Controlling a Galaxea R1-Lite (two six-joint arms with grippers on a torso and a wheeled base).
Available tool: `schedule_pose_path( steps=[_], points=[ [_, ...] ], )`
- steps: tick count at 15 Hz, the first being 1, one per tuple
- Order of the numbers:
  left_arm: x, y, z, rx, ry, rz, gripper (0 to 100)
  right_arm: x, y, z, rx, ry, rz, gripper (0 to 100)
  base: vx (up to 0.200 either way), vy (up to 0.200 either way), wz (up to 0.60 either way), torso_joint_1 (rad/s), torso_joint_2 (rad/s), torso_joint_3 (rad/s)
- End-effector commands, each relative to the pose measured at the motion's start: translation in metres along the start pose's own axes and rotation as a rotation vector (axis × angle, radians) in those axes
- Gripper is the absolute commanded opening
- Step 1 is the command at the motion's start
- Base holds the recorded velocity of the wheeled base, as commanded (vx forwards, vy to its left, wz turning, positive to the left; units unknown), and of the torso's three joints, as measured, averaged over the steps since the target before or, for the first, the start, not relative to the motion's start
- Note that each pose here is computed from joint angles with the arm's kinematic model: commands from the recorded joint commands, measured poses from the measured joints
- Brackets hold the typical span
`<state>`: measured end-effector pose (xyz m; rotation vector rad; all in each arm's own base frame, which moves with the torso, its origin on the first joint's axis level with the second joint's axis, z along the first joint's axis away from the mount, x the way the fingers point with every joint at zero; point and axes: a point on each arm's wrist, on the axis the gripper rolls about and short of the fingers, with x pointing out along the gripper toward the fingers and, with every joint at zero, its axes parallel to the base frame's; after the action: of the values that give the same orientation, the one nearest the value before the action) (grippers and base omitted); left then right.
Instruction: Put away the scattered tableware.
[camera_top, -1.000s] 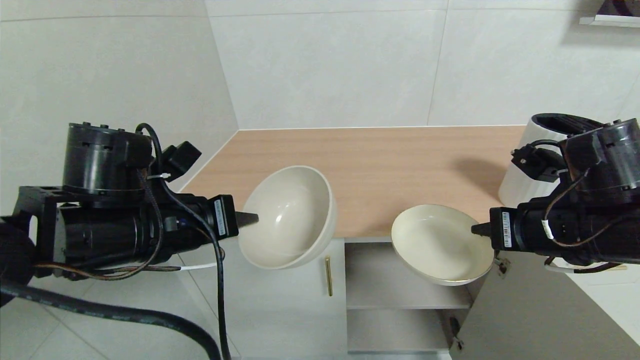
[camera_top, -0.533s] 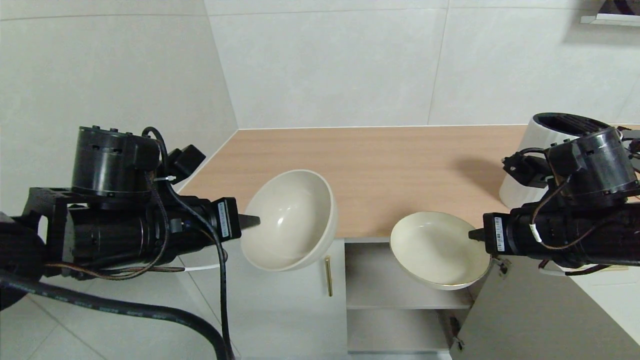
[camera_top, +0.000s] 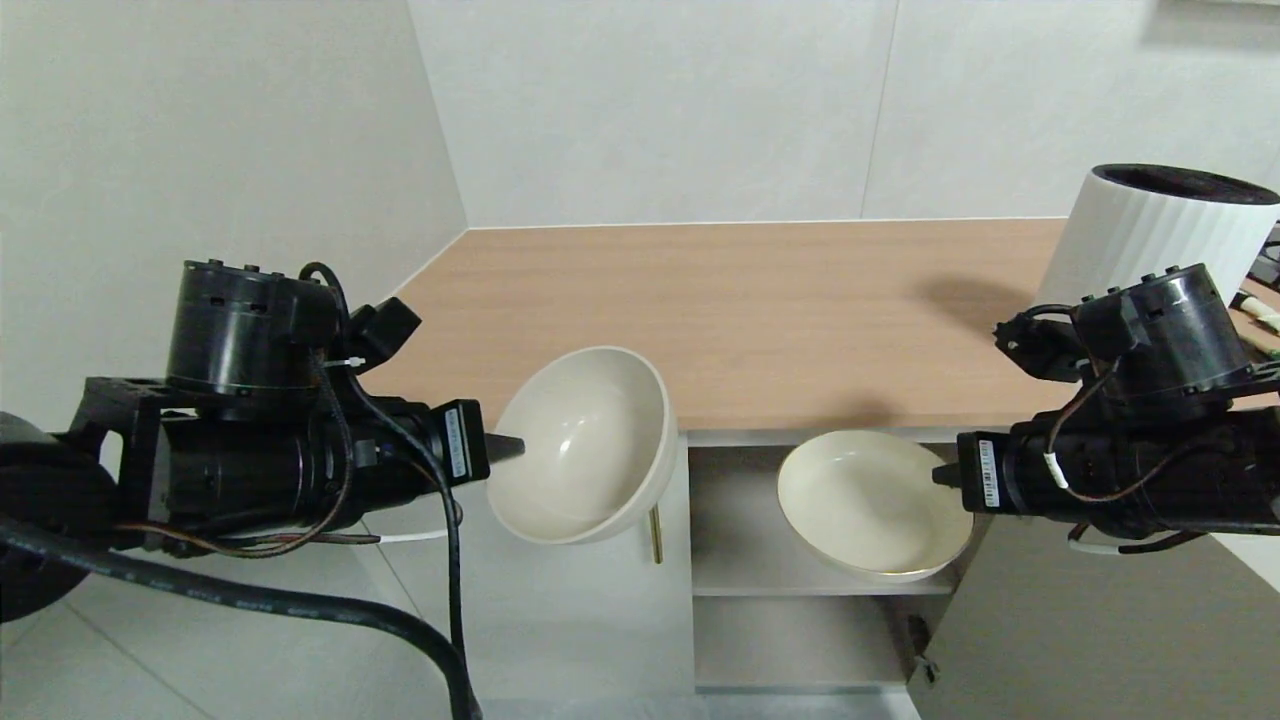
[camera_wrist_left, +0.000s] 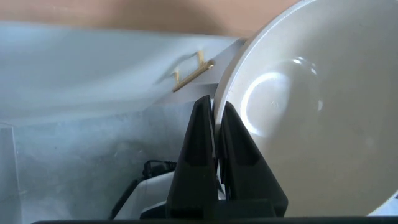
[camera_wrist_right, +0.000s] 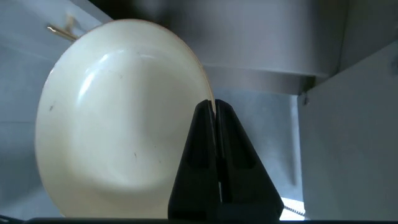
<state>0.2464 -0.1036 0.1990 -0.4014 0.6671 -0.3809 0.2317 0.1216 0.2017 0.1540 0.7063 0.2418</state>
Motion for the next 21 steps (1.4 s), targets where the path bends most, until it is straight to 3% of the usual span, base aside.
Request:
schedule_pose_path(
  steps=[1, 14, 19, 21],
  points=[
    [0.003, 0.001, 0.000, -0.001, 0.004, 0.004, 0, 0.003, 0.000, -0.001, -0.001, 0.007, -0.003, 0, 0.000, 0.000, 0.00, -0.212, 0.49, 0.290],
    [0.003, 0.000, 0.000, -0.001, 0.004, 0.000, 0, 0.012, 0.001, -0.004, -0.006, 0.036, -0.012, 0, 0.000, 0.000, 0.00, -0.152, 0.45, 0.291],
    [0.003, 0.000, 0.000, -0.001, 0.004, 0.000, 0, 0.022, 0.001, -0.007, -0.009, 0.063, -0.023, 0, 0.000, 0.000, 0.00, -0.018, 0.08, 0.054],
    [0.003, 0.000, 0.000, -0.001, 0.005, -0.001, 0, 0.046, 0.003, -0.010, -0.011, 0.072, -0.025, 0, 0.000, 0.000, 0.00, 0.000, 0.00, 0.000]
  ],
)
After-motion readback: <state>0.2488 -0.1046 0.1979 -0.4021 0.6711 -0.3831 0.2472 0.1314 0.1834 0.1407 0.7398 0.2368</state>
